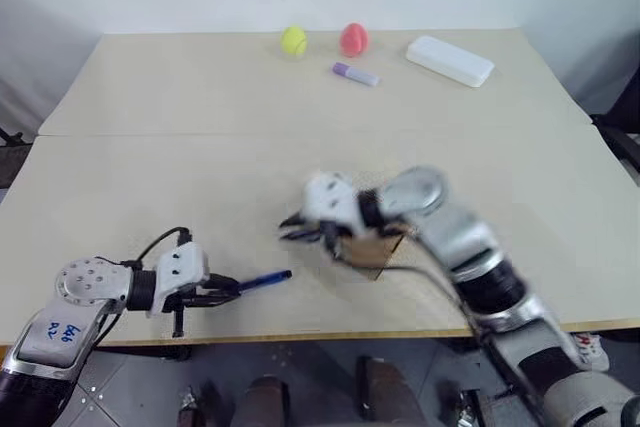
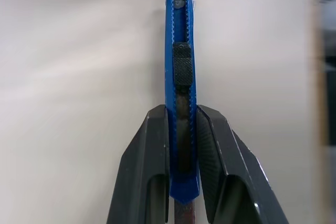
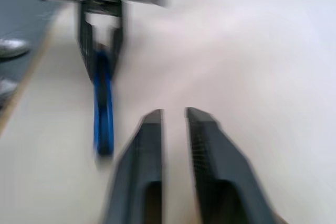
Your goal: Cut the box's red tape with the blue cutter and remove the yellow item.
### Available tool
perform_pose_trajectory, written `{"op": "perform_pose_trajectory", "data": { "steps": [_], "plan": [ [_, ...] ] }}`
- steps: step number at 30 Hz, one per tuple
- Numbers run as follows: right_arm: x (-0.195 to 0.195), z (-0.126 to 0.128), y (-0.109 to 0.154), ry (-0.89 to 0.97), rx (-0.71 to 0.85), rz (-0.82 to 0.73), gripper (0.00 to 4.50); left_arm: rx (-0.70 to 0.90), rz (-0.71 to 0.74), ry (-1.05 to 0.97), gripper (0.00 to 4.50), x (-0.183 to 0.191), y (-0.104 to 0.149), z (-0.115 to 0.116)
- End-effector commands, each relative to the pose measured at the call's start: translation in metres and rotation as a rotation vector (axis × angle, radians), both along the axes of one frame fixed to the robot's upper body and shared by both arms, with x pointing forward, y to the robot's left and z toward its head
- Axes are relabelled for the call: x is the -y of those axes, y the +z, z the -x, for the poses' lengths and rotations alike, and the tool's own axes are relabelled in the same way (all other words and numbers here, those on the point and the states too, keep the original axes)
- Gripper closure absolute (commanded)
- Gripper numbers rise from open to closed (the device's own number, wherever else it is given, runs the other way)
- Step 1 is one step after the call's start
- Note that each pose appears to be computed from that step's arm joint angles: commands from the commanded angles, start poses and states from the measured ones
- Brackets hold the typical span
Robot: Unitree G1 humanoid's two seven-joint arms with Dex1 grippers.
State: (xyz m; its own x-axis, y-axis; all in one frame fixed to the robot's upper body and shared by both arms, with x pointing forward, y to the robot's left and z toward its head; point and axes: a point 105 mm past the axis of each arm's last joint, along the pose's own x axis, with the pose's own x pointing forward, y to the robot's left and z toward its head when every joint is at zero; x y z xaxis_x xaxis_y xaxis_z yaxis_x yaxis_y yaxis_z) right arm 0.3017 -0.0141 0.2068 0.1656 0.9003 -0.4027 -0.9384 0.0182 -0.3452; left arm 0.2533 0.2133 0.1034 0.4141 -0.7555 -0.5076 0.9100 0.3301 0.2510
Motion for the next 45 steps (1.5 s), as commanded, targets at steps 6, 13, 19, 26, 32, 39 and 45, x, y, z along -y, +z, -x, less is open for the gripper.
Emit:
{"op": "perform_pose_trajectory", "data": {
  "steps": [6,13,19,26,32,39,45],
  "plan": [
    [0.016,-0.004,0.066,-0.103,-0.121,-0.187,0.56,0.341,0.123,0.091,4.10,-0.017,0.055,-0.033],
    [0.030,-0.023,0.099,-0.269,-0.208,-0.267,0.02,0.604,0.223,0.091,4.10,-0.007,0.089,-0.054],
    [0.025,-0.030,0.106,-0.320,-0.333,-0.251,0.02,0.788,0.248,0.039,4.10,0.021,0.099,-0.076],
    [0.005,-0.033,0.099,-0.314,-0.429,-0.172,0.02,0.891,0.273,-0.014,4.10,0.053,0.102,-0.093],
    [-0.010,-0.039,0.084,-0.295,-0.495,-0.109,0.02,0.923,0.353,-0.055,4.10,0.077,0.108,-0.099],
    [-0.012,-0.053,0.080,-0.301,-0.502,-0.110,0.02,0.908,0.376,-0.090,4.10,0.084,0.108,-0.097],
    [-0.011,-0.059,0.076,-0.316,-0.511,-0.102,0.91,0.915,0.377,-0.085,4.10,0.083,0.109,-0.096]
  ]
}}
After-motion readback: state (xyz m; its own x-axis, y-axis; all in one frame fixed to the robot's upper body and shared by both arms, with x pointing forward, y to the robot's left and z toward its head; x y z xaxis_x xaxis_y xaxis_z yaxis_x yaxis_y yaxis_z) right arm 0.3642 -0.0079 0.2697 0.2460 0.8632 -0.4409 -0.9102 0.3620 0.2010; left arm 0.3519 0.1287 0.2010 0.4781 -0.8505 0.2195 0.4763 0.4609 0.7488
